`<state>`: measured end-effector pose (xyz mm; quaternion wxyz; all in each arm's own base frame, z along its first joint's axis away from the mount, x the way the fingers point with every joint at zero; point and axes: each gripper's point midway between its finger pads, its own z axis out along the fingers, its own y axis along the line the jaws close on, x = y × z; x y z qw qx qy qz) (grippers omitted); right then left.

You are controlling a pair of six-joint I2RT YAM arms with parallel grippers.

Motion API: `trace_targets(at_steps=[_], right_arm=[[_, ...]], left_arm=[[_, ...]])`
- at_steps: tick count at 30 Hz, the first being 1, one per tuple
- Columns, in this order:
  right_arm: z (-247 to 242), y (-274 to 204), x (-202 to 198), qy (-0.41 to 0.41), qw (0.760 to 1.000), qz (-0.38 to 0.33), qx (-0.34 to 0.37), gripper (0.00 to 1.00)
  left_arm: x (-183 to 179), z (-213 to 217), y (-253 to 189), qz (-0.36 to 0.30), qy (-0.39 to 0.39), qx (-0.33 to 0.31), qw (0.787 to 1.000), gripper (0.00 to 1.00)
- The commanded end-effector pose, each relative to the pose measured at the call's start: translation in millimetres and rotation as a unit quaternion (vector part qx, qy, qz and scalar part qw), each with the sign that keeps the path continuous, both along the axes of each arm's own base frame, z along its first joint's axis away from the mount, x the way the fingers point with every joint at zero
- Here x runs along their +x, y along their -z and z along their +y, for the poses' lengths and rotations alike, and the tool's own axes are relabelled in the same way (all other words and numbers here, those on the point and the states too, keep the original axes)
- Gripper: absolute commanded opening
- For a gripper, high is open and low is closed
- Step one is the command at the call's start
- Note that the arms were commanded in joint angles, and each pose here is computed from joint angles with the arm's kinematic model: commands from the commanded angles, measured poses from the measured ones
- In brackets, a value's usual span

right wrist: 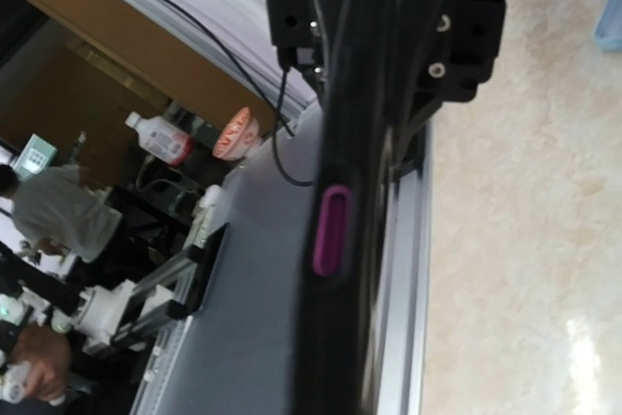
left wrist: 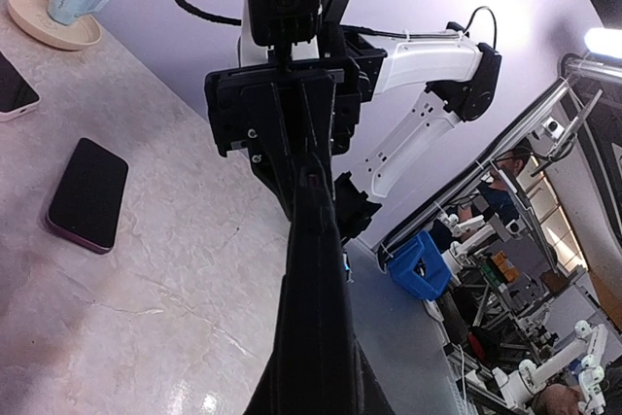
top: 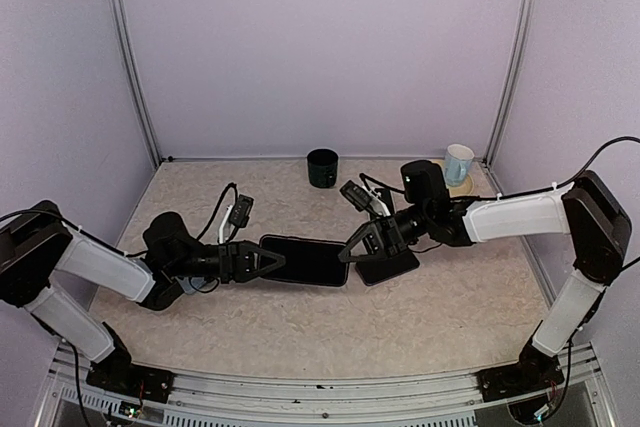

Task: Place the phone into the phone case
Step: Press the phone case against the phone.

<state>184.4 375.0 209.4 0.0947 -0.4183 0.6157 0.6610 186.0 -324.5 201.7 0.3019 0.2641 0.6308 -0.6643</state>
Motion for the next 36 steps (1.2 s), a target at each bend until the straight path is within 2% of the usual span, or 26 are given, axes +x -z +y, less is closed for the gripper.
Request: trace_targets(at_steps=[1,5,9,10,11,12,13,14,20,24,28,36], right_arm=[[3.9,-10.1,-10.7,-0.023,1.000,-0.009,0.009,0.00],[6.5,-5.4,-3.2,-0.002,1.000,-0.011,-0.012,0.00],[8.3,-1.9,6.9,0.023,0.999,-0.014,-0.033,0.00],[8.3,-1.4,7.9,0.026,0.999,-0.016,-0.035,0.00],[7.7,-2.5,7.9,0.026,0.999,-0.017,-0.034,0.00],[7.1,-3.8,7.9,0.026,0.999,-0.018,-0.033,0.00],[6.6,-5.7,7.4,0.026,0.999,-0.020,-0.030,0.00],[6.5,-7.7,6.8,0.026,0.999,-0.022,-0.029,0.00],[6.7,-15.1,8.1,0.032,0.999,-0.022,-0.026,0.00],[7.1,-15.3,11.1,0.043,0.998,-0.019,-0.032,0.26],[5.3,-13.1,13.5,0.057,0.998,-0.013,-0.038,0.43],[0.2,-2.5,10.7,0.070,0.997,-0.001,-0.042,0.45]], left_arm=[[11.0,-3.5,-20.0,-0.042,-0.020,-0.024,0.999,0.06],[13.3,-2.5,-18.5,-0.039,-0.023,-0.021,0.999,0.23],[15.1,-1.3,-17.6,-0.039,-0.026,-0.019,0.999,0.32],[15.4,-1.1,-17.5,-0.039,-0.027,-0.018,0.999,0.30],[15.5,-1.0,-16.9,-0.039,-0.027,-0.018,0.999,0.22],[15.3,-0.8,-16.8,-0.040,-0.027,-0.018,0.999,0.10],[14.9,-0.8,-16.4,-0.039,-0.027,-0.018,0.999,0.03],[15.0,-0.7,-16.3,-0.039,-0.028,-0.018,0.999,0.00],[14.3,0.0,-15.1,-0.041,-0.032,-0.015,0.999,0.00],[17.5,4.6,-16.9,-0.047,-0.051,-0.017,0.997,0.00],[19.7,11.1,-20.8,-0.055,-0.070,-0.022,0.996,0.00],[18.4,22.9,-33.5,-0.066,-0.088,-0.047,0.993,0.00]])
